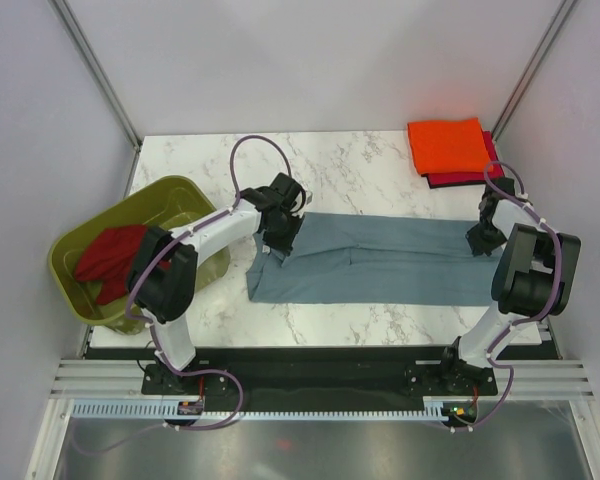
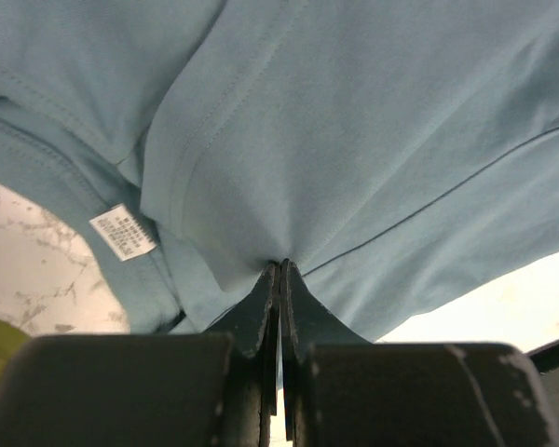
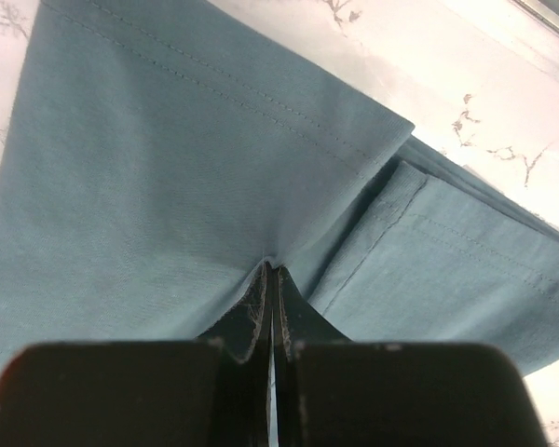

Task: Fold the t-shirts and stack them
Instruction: Fold the tshirt

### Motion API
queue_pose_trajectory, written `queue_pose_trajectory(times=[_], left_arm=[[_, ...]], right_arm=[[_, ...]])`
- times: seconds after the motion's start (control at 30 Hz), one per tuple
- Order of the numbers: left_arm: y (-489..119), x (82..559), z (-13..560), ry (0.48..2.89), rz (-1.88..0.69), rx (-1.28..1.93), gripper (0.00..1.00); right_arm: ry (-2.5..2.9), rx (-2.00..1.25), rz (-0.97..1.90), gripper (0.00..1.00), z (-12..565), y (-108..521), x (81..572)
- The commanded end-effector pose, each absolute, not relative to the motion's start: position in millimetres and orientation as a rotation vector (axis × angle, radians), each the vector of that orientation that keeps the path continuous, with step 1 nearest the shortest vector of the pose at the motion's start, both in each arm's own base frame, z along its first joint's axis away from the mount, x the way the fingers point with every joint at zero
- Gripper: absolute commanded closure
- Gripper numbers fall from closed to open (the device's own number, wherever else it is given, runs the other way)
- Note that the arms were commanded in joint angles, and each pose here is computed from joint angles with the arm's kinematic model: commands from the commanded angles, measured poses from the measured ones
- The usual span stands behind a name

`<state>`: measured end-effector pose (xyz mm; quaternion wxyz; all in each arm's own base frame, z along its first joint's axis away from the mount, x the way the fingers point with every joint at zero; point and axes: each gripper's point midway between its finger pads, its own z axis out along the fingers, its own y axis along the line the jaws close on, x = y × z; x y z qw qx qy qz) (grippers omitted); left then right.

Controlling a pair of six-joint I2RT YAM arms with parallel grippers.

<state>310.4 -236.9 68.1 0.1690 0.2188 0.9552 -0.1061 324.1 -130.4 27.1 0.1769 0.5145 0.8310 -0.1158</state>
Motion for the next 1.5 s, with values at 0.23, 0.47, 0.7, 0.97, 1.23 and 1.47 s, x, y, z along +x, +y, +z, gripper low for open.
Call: queue_pose_trajectory(times=[0.23, 0.47, 0.7, 0.97, 1.23, 1.47], left_arm=[[-216.5, 315.2, 93.8, 2.646, -0.153, 0.573, 0.98], [-217.1, 315.9, 107.1, 2.627, -0.165, 0.554, 0.98], [-226.4, 288.4, 83.3, 2.7, -0.187, 0.615, 0.98], [-232.7, 264.8, 61.9, 2.768, -0.186, 0.673, 0.98], [-246.1, 258.3, 80.9, 2.761, -0.266, 0.71, 0.61], [-253.0, 279.0, 117.6, 2.675, -0.346, 0.663, 0.57]], right_arm=[[2.273, 1.384, -0.369, 1.0, 53.0, -146.3, 335.2], [2.274, 1.365, -0.378, 1.0, 57.7, -148.2, 330.2], [2.311, 1.363, -0.39, 1.0, 44.3, -144.0, 319.1], [2.353, 1.349, -0.426, 1.0, 29.6, -146.0, 314.7], [2.372, 1.28, -0.371, 0.75, 50.2, -142.8, 323.7], [2.413, 1.248, -0.285, 0.71, 72.2, -132.4, 323.4]])
